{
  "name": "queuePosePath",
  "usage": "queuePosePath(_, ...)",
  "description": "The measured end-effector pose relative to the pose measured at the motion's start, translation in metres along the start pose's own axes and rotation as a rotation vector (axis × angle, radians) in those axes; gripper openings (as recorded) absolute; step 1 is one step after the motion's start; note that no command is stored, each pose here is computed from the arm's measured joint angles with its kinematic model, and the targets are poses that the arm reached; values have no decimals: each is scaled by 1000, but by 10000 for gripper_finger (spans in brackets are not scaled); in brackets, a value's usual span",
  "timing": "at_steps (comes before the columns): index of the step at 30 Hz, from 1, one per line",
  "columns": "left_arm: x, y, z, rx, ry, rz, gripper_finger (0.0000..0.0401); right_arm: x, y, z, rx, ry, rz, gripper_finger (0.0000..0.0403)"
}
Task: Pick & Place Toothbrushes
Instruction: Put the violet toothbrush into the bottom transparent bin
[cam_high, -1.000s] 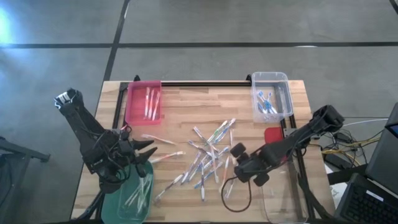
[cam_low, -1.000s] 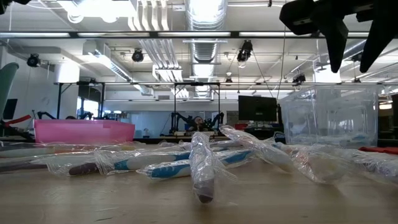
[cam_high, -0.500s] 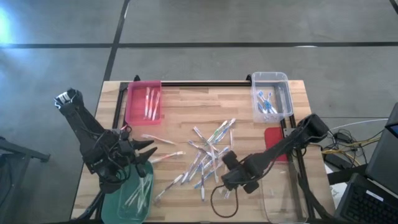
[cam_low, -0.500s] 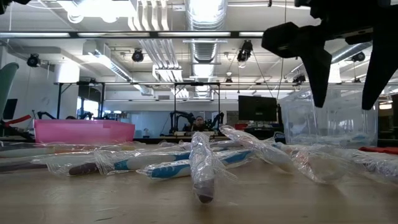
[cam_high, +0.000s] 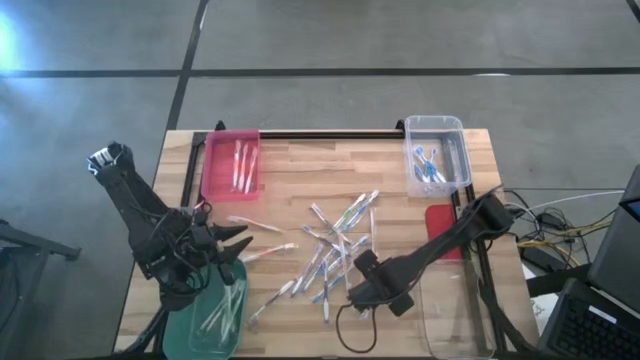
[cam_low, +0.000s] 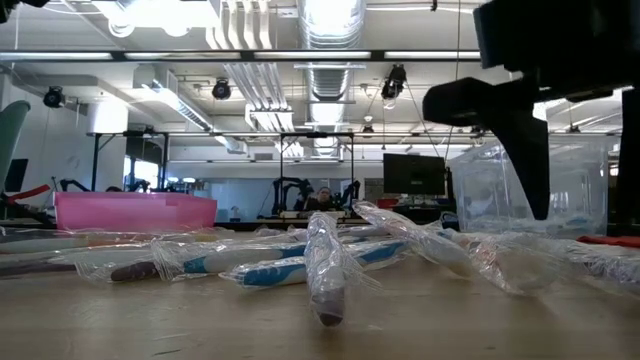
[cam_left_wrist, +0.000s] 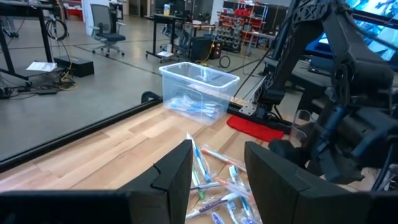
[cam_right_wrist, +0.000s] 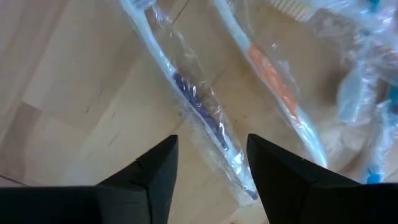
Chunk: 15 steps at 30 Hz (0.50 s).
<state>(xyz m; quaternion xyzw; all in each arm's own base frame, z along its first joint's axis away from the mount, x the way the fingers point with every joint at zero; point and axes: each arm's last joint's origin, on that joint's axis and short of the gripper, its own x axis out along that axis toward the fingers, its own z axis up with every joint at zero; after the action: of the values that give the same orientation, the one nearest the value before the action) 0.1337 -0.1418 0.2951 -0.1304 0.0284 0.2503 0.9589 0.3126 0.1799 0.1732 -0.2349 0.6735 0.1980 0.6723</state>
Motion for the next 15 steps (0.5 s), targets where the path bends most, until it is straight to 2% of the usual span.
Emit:
queuePosePath(8,0,0,0,0,0,0,152,18,3,4,-70,28,3,171)
queuePosePath(15,0,0,0,0,0,0,152,24,2,7,-67,10,0,171)
